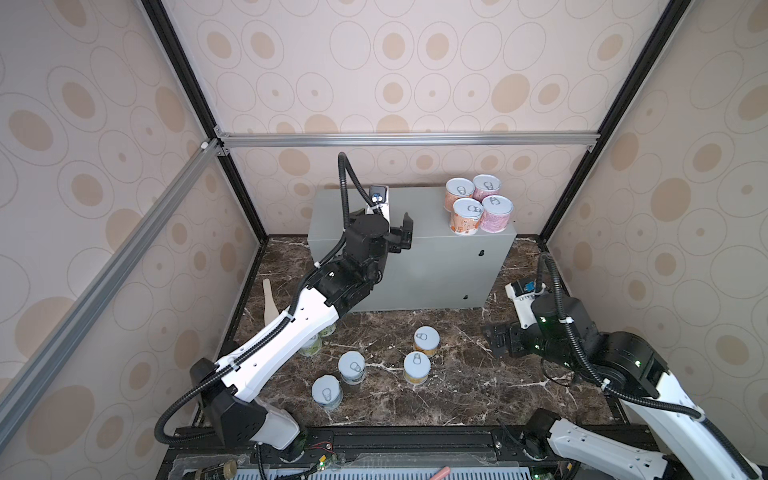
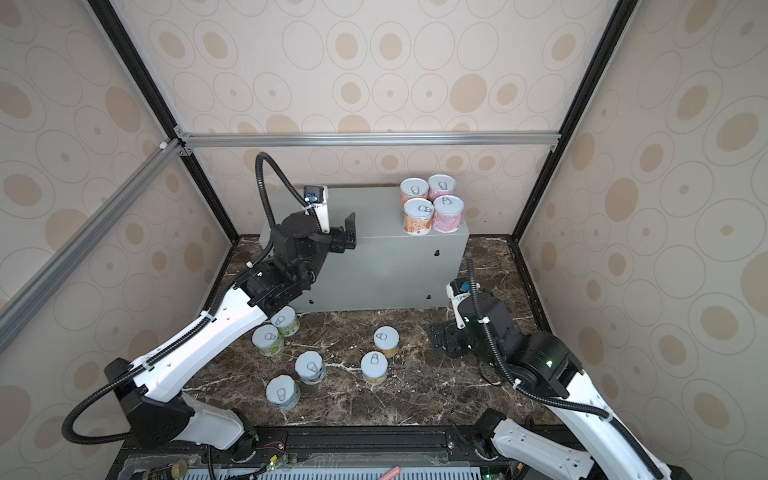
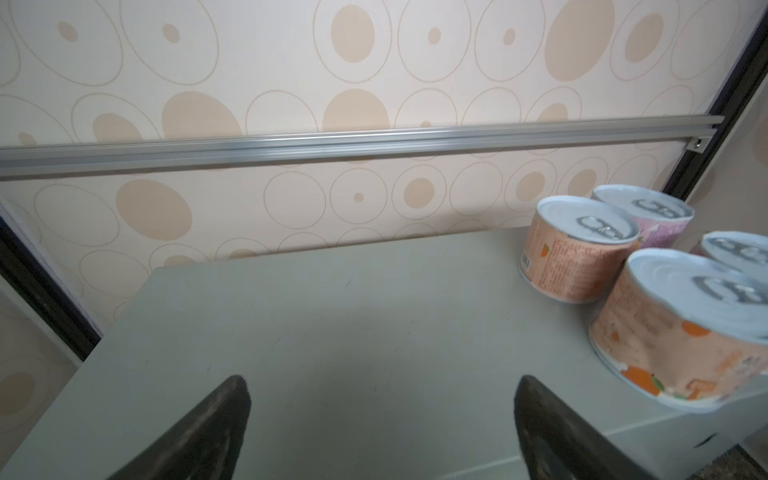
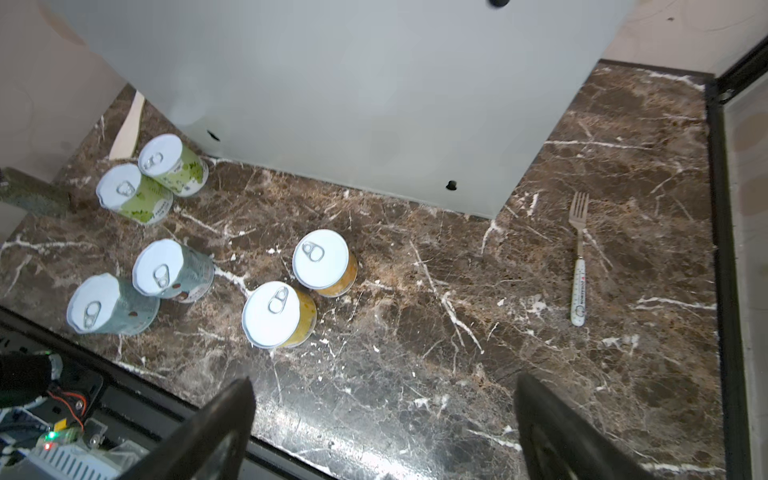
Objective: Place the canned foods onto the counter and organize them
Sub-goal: 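Lower the right gripper onto a yellow can while the left gripper withdraws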
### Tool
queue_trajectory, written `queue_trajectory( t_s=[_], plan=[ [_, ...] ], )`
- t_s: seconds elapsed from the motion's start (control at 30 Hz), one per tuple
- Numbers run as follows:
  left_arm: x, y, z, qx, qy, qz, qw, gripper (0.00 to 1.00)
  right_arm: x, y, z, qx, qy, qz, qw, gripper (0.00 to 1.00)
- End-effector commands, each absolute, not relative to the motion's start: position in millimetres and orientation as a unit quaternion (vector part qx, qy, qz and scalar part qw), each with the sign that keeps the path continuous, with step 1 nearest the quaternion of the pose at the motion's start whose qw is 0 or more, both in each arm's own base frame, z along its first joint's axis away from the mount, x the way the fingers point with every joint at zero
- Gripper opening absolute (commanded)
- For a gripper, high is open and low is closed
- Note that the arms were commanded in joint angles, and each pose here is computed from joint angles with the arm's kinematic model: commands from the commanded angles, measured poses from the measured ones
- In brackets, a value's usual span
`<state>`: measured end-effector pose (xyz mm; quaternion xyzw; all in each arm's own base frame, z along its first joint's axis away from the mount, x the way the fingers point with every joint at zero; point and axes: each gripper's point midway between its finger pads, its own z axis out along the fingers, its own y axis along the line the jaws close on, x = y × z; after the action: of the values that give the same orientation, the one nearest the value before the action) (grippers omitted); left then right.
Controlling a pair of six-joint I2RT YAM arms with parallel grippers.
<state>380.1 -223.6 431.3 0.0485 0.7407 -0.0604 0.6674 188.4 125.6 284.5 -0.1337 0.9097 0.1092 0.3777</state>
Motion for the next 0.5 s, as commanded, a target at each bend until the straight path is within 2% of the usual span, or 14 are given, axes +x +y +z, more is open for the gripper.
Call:
queue_trajectory(
  t_s=[0.0,0.47],
  plan=[
    [358.3,-203.2,430.6,0.032,0.736,-0.081,0.672,0.99,192.6,142.6,267.3,-0.136,0.915,0.1,0.367,0.99],
    [287.0,-135.7,319.8,0.006,0.793,-0.077,0.604,0.99,183.6,228.1,176.1,-0.196,0.929,0.134,0.285,0.99]
  ],
)
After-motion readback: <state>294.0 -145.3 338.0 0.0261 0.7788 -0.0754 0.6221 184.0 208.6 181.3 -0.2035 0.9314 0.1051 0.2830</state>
